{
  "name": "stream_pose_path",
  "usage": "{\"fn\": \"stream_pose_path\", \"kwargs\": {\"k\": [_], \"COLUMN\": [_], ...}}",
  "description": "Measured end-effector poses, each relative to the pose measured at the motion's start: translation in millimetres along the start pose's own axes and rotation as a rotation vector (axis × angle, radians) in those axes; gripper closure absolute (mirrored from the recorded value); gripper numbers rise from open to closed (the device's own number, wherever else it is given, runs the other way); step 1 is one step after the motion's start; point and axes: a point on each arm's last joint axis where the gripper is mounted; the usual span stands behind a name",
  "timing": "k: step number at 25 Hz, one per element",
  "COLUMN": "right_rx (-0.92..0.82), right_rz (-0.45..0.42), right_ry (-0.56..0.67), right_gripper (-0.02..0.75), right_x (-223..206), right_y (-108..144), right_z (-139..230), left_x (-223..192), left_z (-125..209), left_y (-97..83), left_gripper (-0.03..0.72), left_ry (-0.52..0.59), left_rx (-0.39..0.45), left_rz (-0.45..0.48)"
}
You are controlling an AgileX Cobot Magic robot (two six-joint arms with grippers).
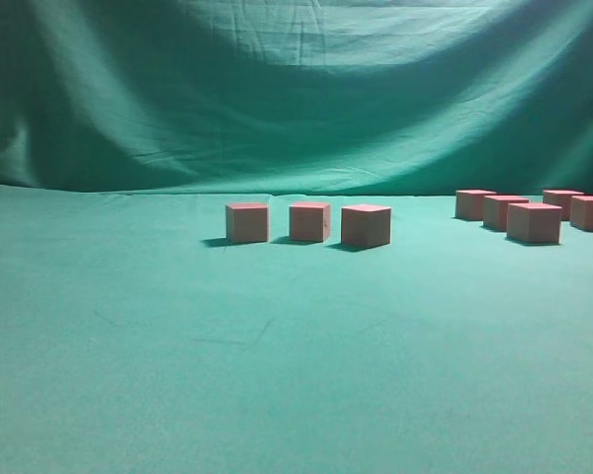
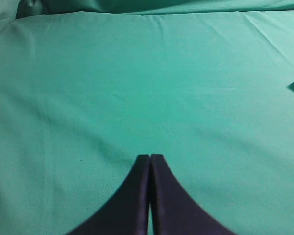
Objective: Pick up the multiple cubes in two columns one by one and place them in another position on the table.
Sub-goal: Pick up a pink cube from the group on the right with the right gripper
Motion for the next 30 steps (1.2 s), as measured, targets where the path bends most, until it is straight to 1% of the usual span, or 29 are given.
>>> {"fn": "stream_pose_path", "kwargs": {"k": [7,14,22,23,24,25,28,30], "right_rx": [0.005,0.01,0.012,0.013,0.016,0.016,0.019,0.02], "right_rz": [-0.01,-0.015,-0.014,-0.013,-0.013,-0.014,-0.016,-0.015], "right_ry": [-0.045,-0.048,-0.063,-0.063,-0.056,-0.051,-0.018,-0.018], "right_gripper": [0.291,0.291,0.291,0.347,0.358,0.347,0.347,0.347], "right_x": [-15,-28,-28,-29,-31,-32,-41,-41], "right_y": [2,4,4,4,4,4,5,5], "right_z": [-6,-7,-8,-8,-8,-8,-5,-5], "left_x": [0,0,0,0,0,0,0,0], "left_z": [0,0,0,0,0,0,0,0], "left_y": [0.0,0.0,0.0,0.0,0.0,0.0,0.0,0.0], "left_gripper": [0.688,0.688,0.688,0.688,0.688,0.688,0.688,0.688], "left_ry": [0.0,0.0,0.0,0.0,0.0,0.0,0.0,0.0], "left_rx": [0.0,0.0,0.0,0.0,0.0,0.0,0.0,0.0], "left_rz": [0.0,0.0,0.0,0.0,0.0,0.0,0.0,0.0]}}
Point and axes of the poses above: a point on each arm's last joint axis where the gripper is mounted, x pointing back along that axis away from the gripper, y along the wrist's bending axis when the last joint is at zero, z = x × y, and after that the axes turned 8 degrees about x, right-handed
